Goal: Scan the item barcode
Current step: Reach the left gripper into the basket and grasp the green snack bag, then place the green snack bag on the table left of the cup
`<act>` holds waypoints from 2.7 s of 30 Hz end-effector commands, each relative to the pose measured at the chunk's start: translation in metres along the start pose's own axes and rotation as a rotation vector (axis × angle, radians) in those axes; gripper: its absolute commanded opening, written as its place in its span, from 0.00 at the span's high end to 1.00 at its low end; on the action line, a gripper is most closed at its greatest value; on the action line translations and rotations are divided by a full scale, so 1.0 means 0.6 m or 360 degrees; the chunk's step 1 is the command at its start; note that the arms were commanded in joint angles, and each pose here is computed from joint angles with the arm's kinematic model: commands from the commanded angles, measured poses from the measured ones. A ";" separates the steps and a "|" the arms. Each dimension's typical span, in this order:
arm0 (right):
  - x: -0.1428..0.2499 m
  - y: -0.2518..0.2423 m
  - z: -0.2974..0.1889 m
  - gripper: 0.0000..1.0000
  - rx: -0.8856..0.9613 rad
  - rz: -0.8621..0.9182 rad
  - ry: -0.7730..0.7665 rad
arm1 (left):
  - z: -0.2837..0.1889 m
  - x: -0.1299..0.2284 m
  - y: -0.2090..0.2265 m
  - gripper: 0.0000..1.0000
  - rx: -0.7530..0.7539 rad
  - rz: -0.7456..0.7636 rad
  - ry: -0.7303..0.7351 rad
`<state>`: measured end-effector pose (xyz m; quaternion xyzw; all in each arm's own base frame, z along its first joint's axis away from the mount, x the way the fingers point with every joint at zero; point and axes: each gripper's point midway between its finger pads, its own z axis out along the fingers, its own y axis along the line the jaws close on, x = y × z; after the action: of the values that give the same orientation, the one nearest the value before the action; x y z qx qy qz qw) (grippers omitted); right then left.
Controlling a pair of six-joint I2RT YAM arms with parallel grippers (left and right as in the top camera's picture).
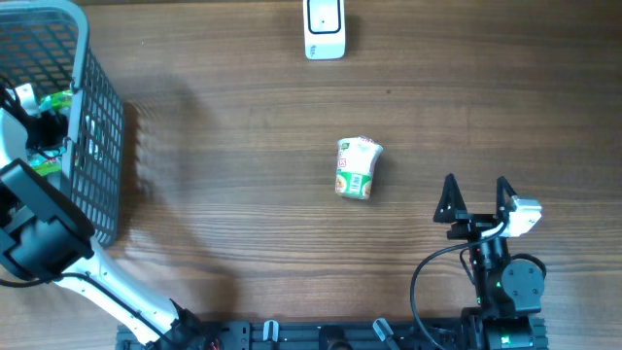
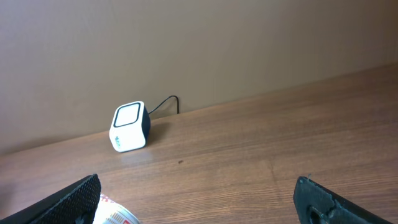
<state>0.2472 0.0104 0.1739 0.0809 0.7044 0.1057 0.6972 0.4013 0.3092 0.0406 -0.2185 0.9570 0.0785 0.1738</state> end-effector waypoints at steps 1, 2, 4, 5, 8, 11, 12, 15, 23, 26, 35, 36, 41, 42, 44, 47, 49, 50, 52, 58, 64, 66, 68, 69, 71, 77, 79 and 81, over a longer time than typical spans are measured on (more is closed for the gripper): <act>-0.005 0.000 -0.001 0.00 -0.0003 0.0006 -0.0023 | 0.035 0.049 -0.010 0.00 0.0040 0.0011 0.0113; -0.005 0.000 -0.001 0.00 -0.0003 0.0007 -0.0023 | 0.038 0.053 -0.010 0.00 0.0040 0.0011 0.0117; -0.005 0.000 -0.001 0.00 -0.0003 0.0007 -0.0023 | 0.044 0.061 -0.012 0.01 0.0043 0.0011 0.0130; -0.005 0.000 -0.001 0.00 -0.0003 0.0006 -0.0023 | 0.044 0.061 -0.012 0.05 0.0042 0.0010 0.0131; -0.005 0.000 -0.001 0.00 -0.0003 0.0006 -0.0022 | 0.036 0.054 -0.006 0.38 0.0011 0.0013 0.0111; -0.005 0.000 -0.001 0.00 -0.0003 0.0006 -0.0023 | 0.011 0.033 0.004 0.75 -0.0031 0.0012 0.0049; -0.005 0.000 -0.001 0.00 -0.0003 0.0007 -0.0023 | -0.003 0.021 0.006 0.79 -0.0039 0.0012 0.0012; -0.005 0.000 -0.001 0.00 -0.0003 0.0006 -0.0023 | -0.061 -0.025 0.016 0.80 -0.0073 0.0010 -0.0143; -0.005 0.000 -0.001 0.00 -0.0003 0.0007 -0.0022 | -0.371 -0.160 0.041 0.79 -0.0206 -0.0036 -0.0850; -0.005 0.000 -0.001 0.00 -0.0003 0.0006 -0.0023 | -0.508 -0.174 0.040 0.80 -0.0229 -0.0120 -0.1157; -0.005 0.000 -0.001 0.00 -0.0003 0.0007 -0.0023 | -0.729 -0.125 0.011 0.91 -0.0103 -0.0386 -0.1581; -0.005 0.000 -0.001 0.01 -0.0003 0.0007 -0.0023 | -0.750 -0.117 -0.004 0.91 -0.0065 -0.0379 -0.1618; -0.005 0.000 -0.001 0.00 -0.0003 0.0006 -0.0023 | -0.820 -0.064 -0.123 0.90 0.0248 -0.0279 -0.1666; -0.005 0.000 -0.001 0.00 -0.0003 0.0006 -0.0023 | -0.825 -0.048 -0.153 0.90 0.0328 -0.0248 -0.1637; -0.005 0.000 -0.001 0.00 -0.0003 0.0007 -0.0023 | -0.824 -0.018 -0.207 0.90 0.0470 -0.0181 -0.1548; -0.005 0.000 -0.001 0.00 -0.0003 0.0006 -0.0023 | -0.791 0.040 -0.298 0.90 0.0666 -0.0060 -0.1274; -0.005 0.000 -0.001 0.00 -0.0003 0.0006 -0.0023 | -0.759 0.066 -0.339 0.90 0.0703 -0.0004 -0.1112; -0.005 0.000 -0.001 0.00 -0.0003 0.0006 -0.0022 | -0.729 0.085 -0.369 0.91 0.0703 0.0054 -0.0990; -0.005 0.000 -0.001 0.00 -0.0003 0.0006 -0.0023 | -0.673 0.115 -0.418 0.91 0.0689 0.0162 -0.0801; -0.005 0.000 -0.001 0.00 -0.0003 0.0006 -0.0023 | -0.448 0.237 -0.565 0.92 0.0548 0.0479 -0.0228; -0.005 0.000 -0.001 0.00 -0.0003 0.0007 -0.0023 | -0.290 0.322 -0.643 0.95 0.0421 0.0551 0.0049; -0.005 0.000 -0.001 0.00 -0.0003 0.0007 -0.0023 | -0.261 0.341 -0.658 0.95 0.0391 0.0578 0.0103; -0.005 0.000 -0.001 0.00 -0.0003 0.0007 -0.0022 | -0.244 0.358 -0.669 0.92 0.0374 0.0617 0.0136; -0.005 0.000 -0.001 0.00 -0.0003 0.0008 -0.0023 | -0.240 0.366 -0.674 0.81 0.0381 0.0633 0.0158; -0.005 0.000 -0.001 0.00 -0.0003 0.0006 -0.0023 | -0.242 0.377 -0.683 0.15 0.0414 0.0653 0.0184; -0.005 0.000 -0.001 0.00 -0.0003 0.0006 -0.0022 | -0.272 0.358 -0.694 0.00 0.0489 0.0643 0.0111; -0.005 0.000 -0.001 0.00 -0.0003 0.0006 -0.0022 | -0.288 0.348 -0.698 0.00 0.0519 0.0677 0.0068; -0.005 0.000 -0.001 0.00 -0.0003 0.0006 -0.0023 | -0.308 0.337 -0.700 0.00 0.0555 0.0697 0.0020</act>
<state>0.2472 0.0104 0.1739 0.0807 0.7044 0.1056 0.6972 0.3492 -0.1791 0.0653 0.0131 0.9909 -0.0264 0.1314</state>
